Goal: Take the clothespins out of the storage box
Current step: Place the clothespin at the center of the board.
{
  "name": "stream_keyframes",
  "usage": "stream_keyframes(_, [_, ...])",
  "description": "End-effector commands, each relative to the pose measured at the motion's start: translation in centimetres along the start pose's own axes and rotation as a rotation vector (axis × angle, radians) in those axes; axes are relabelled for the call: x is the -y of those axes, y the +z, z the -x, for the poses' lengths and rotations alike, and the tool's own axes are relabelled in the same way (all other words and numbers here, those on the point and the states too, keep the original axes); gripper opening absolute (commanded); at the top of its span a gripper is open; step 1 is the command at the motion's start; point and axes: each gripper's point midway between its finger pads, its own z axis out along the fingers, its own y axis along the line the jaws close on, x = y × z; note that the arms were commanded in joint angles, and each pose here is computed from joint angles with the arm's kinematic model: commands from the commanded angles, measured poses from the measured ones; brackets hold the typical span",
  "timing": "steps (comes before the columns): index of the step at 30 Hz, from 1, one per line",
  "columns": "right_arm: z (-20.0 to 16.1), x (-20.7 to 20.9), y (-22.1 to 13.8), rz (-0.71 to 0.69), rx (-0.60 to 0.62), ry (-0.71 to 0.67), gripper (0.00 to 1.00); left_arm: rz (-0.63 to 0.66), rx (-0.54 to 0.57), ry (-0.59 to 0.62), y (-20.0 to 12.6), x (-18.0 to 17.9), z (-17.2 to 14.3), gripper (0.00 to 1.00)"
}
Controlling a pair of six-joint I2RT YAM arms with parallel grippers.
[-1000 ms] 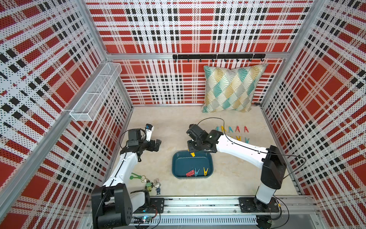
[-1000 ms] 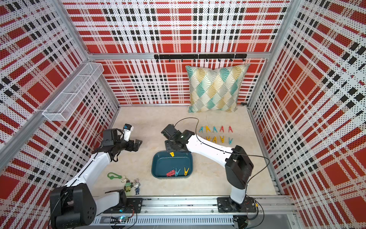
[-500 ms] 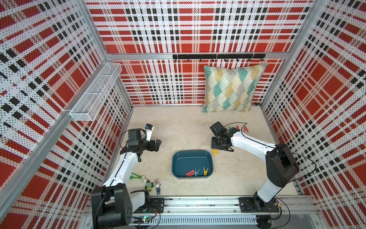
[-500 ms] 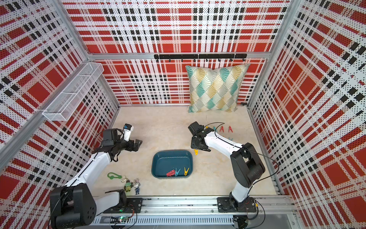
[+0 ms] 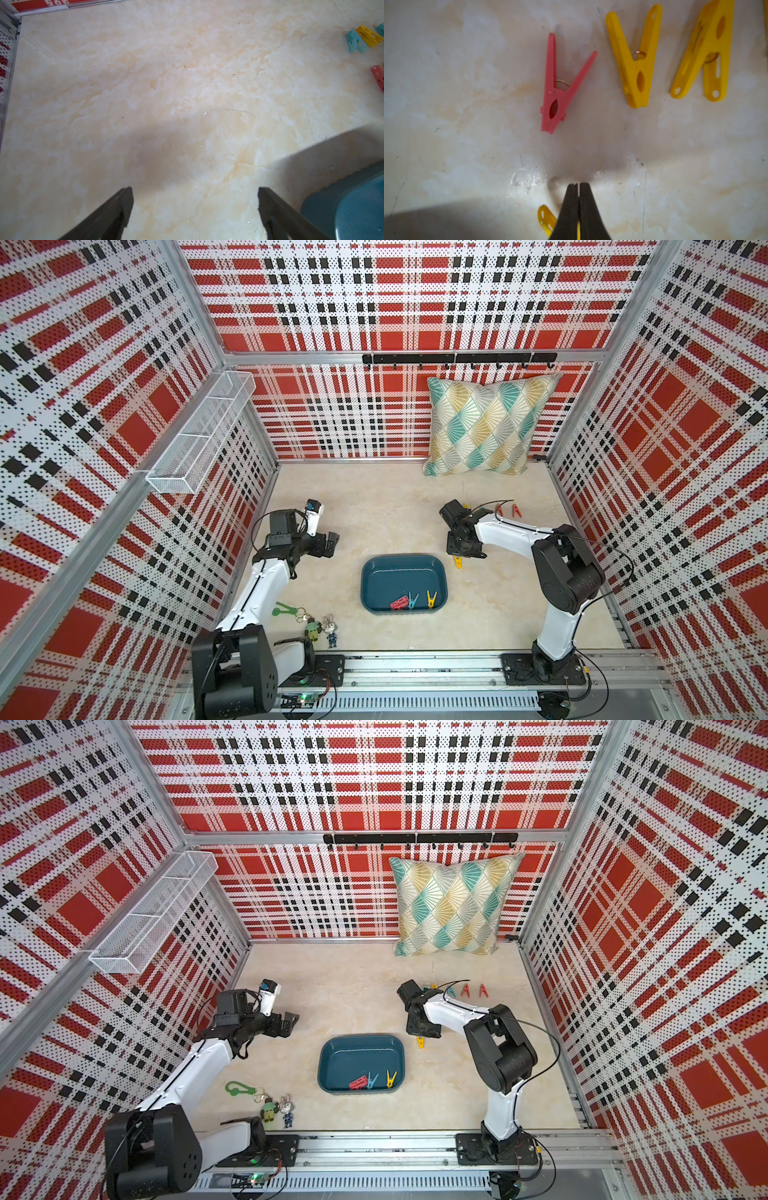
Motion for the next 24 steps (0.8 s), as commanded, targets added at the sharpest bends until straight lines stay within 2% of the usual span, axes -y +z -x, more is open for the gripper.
stream_keyframes(1, [1.0,0.6,0.4,-0.036,0.023,0.014,0.00,-0.005,0.023,0.017,-0.3,0.2,0.5,1.00])
stream_keyframes(12, [1.7,-0.2,0.5,-0.008,0.019,0.017,0.03,-0.006,0.024,0.017,-0.3,0.2,0.5,1.00])
stream_keyframes(22, [1.7,-0.4,0.2,0.007,0.017,0.021,0.17,-0.012,0.022,0.017,-0.2,0.4,0.4,1.00])
stream_keyframes(24, [1.9,-0.4,-0.3,0.015,0.027,0.023,0.22,-0.014,0.023,0.018,-0.2,0.4,0.5,1.00])
